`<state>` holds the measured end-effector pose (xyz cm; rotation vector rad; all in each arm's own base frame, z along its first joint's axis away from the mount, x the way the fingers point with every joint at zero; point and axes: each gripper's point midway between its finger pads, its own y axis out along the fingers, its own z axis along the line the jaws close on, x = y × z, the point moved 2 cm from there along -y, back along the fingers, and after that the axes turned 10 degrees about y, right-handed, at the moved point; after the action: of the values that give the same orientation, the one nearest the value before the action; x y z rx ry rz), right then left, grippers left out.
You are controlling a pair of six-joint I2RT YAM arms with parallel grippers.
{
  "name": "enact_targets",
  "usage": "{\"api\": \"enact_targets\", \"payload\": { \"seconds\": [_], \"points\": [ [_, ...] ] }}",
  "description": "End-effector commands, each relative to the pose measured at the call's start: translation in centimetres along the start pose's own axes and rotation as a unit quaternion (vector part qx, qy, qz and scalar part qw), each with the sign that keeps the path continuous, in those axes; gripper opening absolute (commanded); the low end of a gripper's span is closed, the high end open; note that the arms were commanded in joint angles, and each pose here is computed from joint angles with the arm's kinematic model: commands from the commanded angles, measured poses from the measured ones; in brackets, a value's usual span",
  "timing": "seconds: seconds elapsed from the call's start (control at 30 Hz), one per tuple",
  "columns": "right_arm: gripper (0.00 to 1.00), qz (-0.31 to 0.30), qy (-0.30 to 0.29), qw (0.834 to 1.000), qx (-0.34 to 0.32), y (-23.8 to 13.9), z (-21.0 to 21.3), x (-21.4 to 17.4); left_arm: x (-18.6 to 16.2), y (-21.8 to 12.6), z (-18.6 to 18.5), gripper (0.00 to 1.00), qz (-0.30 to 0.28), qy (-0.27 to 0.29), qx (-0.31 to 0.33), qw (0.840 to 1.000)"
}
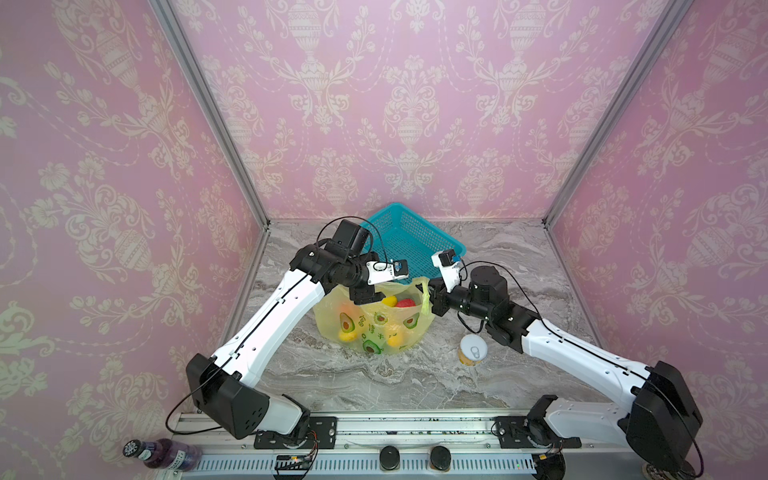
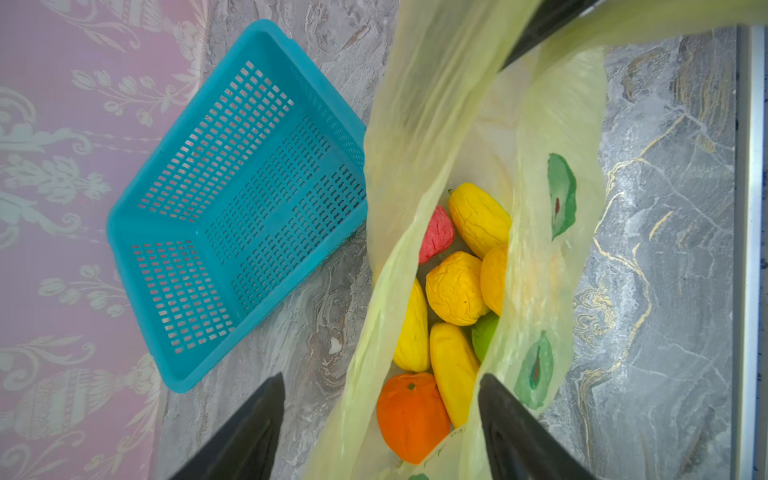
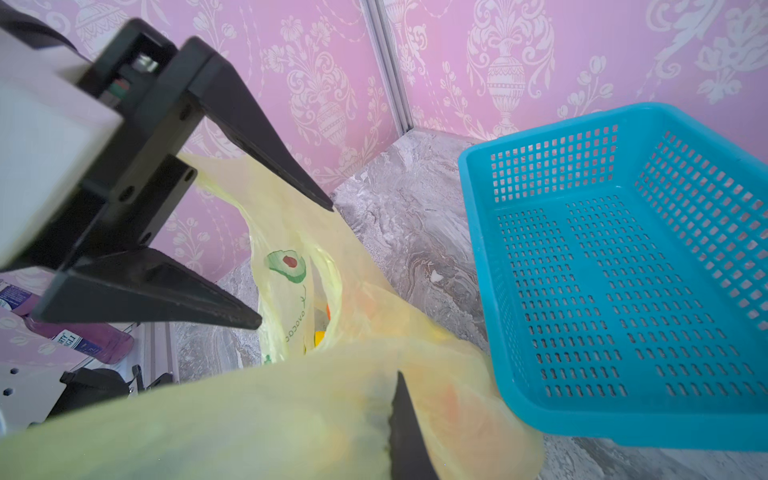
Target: Untie the knot of the plastic bag and take out the fruit
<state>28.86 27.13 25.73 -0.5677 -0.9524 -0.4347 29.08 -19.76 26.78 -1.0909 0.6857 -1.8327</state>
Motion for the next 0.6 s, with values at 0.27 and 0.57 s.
{"api": "enact_targets", "payload": {
  "seconds": [0.27,0.57],
  "points": [
    [0.00,-0.008,-0.003,1.000,0.014,-1.3,0.5,-0.2,-1.2,3.5,1.7,0.74,0.064,0.050,0.061,0.995],
    [0.00,0.002,0.004,1.000,0.016,-0.5,0.3,-0.5,-0.7,3.9,1.9,0.42,0.052,0.050,0.058,0.996]
  ]
}}
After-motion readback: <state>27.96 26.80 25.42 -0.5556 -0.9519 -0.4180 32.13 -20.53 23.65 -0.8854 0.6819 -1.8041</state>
